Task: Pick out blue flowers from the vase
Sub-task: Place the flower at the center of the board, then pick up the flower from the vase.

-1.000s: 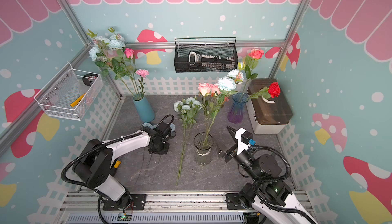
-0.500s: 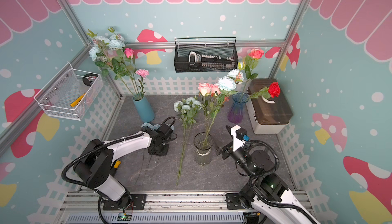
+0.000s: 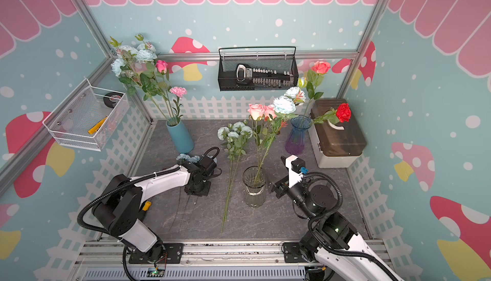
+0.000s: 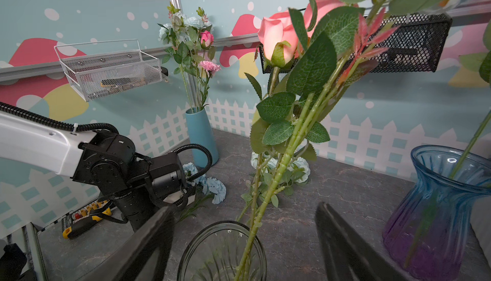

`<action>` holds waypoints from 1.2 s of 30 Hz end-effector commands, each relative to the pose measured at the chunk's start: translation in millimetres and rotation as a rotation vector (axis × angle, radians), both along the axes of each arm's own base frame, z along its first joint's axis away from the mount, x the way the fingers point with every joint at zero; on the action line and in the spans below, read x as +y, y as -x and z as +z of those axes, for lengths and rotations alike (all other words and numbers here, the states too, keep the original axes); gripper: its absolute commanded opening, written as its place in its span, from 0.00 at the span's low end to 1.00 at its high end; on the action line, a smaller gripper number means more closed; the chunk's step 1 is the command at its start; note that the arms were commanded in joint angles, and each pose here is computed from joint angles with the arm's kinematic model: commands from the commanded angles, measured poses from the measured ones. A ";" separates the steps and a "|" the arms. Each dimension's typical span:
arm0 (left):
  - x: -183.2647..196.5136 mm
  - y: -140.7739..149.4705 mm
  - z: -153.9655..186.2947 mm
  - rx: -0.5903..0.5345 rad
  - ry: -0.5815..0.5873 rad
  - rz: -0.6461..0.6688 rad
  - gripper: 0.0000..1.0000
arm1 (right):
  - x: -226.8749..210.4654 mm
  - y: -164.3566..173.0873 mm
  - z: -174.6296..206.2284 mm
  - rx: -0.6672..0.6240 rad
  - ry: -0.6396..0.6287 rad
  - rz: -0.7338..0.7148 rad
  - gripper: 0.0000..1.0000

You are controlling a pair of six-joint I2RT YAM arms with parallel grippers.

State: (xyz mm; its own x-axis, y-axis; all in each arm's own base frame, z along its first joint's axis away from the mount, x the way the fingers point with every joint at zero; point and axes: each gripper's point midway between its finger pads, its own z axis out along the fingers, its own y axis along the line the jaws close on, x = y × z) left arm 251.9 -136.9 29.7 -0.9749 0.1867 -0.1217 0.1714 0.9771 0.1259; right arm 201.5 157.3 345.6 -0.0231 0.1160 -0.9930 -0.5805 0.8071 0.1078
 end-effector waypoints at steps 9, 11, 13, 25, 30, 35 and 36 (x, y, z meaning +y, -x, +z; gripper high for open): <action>-18.8 -16.5 84.3 -0.224 0.040 -0.023 0.55 | 0.1 -3.2 -1.8 -0.006 0.005 -0.014 0.84; -31.8 -30.2 125.6 -0.358 0.107 -0.039 0.55 | -1.3 -3.4 -1.9 -0.004 0.009 -0.020 0.84; -54.4 -43.8 173.8 -0.522 0.227 -0.074 0.55 | -7.1 -6.6 -4.7 0.015 0.042 -0.058 0.84; -128.3 -66.1 268.6 -1.050 0.793 -0.194 0.53 | -27.5 -6.5 -3.1 0.099 0.169 -0.143 0.79; -131.9 -55.8 224.3 -1.066 0.814 -0.246 0.53 | -32.5 -21.0 -12.6 0.183 0.235 -0.214 0.79; -129.4 -48.2 218.8 -1.086 0.809 -0.290 0.53 | -30.1 -29.2 -17.0 0.261 0.234 -0.180 0.75; -130.3 -46.0 220.3 -1.093 0.823 -0.301 0.53 | -27.4 -32.0 -21.0 0.289 0.221 -0.151 0.73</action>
State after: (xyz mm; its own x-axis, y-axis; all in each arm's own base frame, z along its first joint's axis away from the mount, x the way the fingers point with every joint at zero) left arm 299.8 -259.6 204.3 -0.3875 -0.0429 -0.9209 0.5026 0.8276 -0.2500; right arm 234.5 127.8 326.4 -0.2514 -0.0942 -0.9633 -0.3896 0.9209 0.0117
